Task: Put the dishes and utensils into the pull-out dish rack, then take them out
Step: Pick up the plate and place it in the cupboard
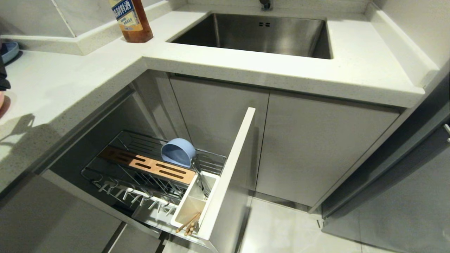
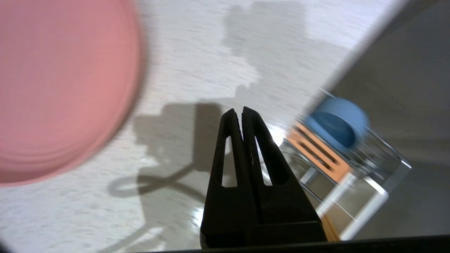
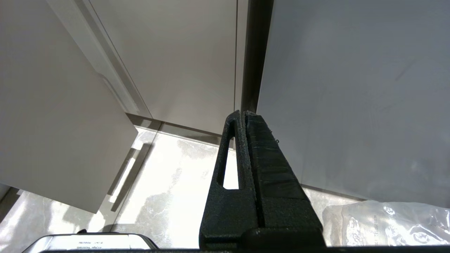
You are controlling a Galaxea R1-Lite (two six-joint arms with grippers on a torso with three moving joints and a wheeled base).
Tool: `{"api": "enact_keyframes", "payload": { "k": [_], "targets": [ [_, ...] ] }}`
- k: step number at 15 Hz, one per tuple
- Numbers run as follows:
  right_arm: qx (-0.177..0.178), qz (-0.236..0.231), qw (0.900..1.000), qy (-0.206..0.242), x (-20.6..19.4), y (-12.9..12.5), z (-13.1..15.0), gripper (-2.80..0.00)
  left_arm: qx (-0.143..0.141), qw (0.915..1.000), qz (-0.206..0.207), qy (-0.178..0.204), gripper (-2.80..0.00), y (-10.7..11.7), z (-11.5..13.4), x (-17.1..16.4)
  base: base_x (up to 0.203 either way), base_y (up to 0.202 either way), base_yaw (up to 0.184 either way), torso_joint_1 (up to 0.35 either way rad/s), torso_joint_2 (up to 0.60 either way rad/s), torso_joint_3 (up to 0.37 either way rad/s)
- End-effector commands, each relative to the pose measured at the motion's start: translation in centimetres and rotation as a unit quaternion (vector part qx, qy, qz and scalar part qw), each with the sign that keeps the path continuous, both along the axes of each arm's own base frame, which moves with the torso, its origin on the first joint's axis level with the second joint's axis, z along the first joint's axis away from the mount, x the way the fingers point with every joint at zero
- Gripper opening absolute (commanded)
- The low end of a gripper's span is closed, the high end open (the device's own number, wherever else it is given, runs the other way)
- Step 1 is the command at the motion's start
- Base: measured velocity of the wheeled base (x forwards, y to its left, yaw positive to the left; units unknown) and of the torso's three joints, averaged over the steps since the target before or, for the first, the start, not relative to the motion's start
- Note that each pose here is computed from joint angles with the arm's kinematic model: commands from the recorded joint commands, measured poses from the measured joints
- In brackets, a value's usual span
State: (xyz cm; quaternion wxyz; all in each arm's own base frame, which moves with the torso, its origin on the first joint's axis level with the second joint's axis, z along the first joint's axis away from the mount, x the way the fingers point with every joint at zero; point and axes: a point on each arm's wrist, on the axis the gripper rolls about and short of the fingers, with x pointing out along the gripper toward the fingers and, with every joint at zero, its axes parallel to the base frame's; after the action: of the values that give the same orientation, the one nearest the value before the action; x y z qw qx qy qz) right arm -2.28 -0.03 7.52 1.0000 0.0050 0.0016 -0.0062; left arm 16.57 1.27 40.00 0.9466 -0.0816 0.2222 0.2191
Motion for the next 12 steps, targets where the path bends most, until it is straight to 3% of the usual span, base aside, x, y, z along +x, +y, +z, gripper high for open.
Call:
{"api": "enact_keyframes", "payload": {
  "k": [1,5,11,12],
  "targets": [
    [0.000,0.000,1.000,0.001,0.0,0.0,-0.1,-2.80,0.007,0.9992,0.036,0.020,-2.80,0.9,-0.7,1.8,0.000,0.000,0.000,0.000,0.00,0.000],
    [0.000,0.000,1.000,0.001,0.0,0.0,0.0,-2.80,0.026,0.9952,0.093,-0.015,-2.80,2.4,-0.6,4.0,0.000,0.000,0.000,0.000,0.00,0.000],
    [0.000,0.000,1.000,0.001,0.0,0.0,-0.1,-2.80,0.041,0.9919,0.117,-0.026,-2.80,3.9,-0.8,5.7,0.000,0.000,0.000,0.000,0.00,0.000],
    [0.000,0.001,1.000,0.001,0.0,0.0,0.0,-2.80,0.045,0.9908,0.125,-0.025,0.00,4.2,-0.8,5.9,0.000,0.000,0.000,0.000,0.00,0.000]
  ]
}}
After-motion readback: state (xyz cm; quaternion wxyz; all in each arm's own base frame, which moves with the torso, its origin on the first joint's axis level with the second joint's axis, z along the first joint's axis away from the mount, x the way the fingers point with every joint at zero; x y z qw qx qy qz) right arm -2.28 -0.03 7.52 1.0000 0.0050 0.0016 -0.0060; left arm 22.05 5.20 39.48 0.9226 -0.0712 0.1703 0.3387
